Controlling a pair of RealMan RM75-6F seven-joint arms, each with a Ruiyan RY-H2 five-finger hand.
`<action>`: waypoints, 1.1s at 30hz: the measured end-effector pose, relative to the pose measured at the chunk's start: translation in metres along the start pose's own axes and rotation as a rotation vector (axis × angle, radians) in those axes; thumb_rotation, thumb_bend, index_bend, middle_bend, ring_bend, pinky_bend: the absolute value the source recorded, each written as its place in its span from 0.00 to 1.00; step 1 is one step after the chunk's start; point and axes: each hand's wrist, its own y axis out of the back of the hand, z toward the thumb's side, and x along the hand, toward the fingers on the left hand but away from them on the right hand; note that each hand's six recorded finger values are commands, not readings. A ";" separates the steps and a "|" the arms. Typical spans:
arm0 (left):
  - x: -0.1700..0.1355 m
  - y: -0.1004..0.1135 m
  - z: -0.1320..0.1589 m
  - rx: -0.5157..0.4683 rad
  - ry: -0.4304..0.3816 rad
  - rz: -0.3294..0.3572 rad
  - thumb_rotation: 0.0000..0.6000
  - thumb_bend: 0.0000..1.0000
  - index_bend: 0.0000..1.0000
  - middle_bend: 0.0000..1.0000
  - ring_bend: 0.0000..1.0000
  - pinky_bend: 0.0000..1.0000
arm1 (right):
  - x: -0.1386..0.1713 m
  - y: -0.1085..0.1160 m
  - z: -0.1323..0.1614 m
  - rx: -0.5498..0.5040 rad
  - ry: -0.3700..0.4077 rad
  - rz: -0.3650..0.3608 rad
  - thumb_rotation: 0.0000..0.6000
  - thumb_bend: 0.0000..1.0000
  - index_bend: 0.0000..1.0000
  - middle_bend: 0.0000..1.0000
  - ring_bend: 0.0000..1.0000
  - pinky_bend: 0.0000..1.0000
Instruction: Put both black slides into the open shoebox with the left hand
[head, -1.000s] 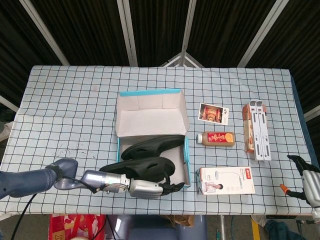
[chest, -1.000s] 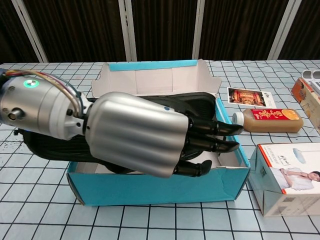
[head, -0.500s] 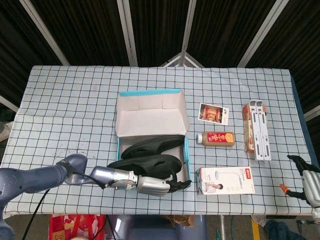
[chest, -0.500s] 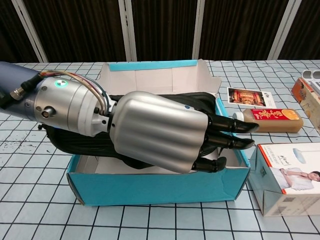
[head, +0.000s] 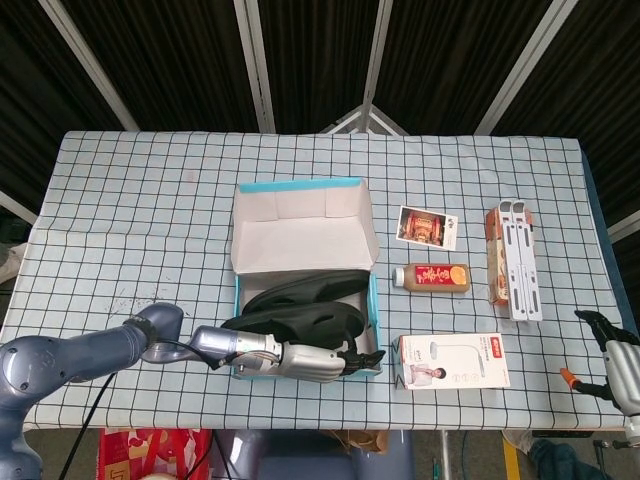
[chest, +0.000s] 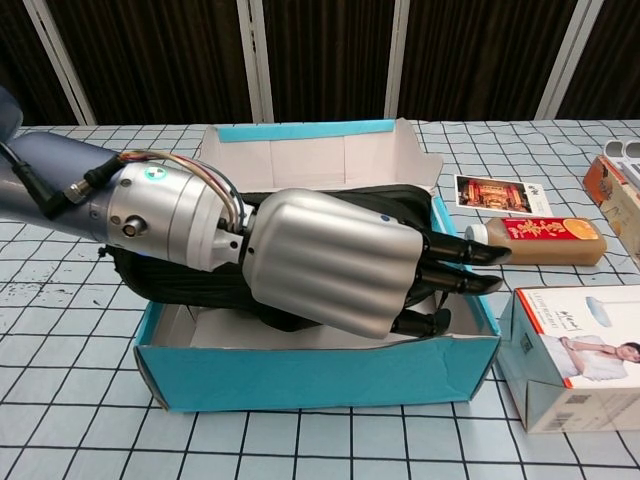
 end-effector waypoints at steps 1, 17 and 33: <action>0.001 -0.001 0.001 -0.002 -0.002 0.000 1.00 0.50 0.22 0.47 0.07 0.07 | 0.000 0.000 0.000 0.000 0.000 0.000 1.00 0.23 0.18 0.16 0.25 0.22; 0.021 -0.017 0.015 -0.044 -0.019 0.009 1.00 0.49 0.22 0.46 0.07 0.07 | -0.001 0.000 -0.001 -0.001 -0.002 0.003 1.00 0.23 0.18 0.16 0.25 0.22; 0.013 -0.015 0.051 -0.111 -0.047 0.004 1.00 0.44 0.21 0.43 0.07 0.07 | -0.001 0.000 0.000 -0.001 0.001 0.002 1.00 0.23 0.18 0.16 0.25 0.22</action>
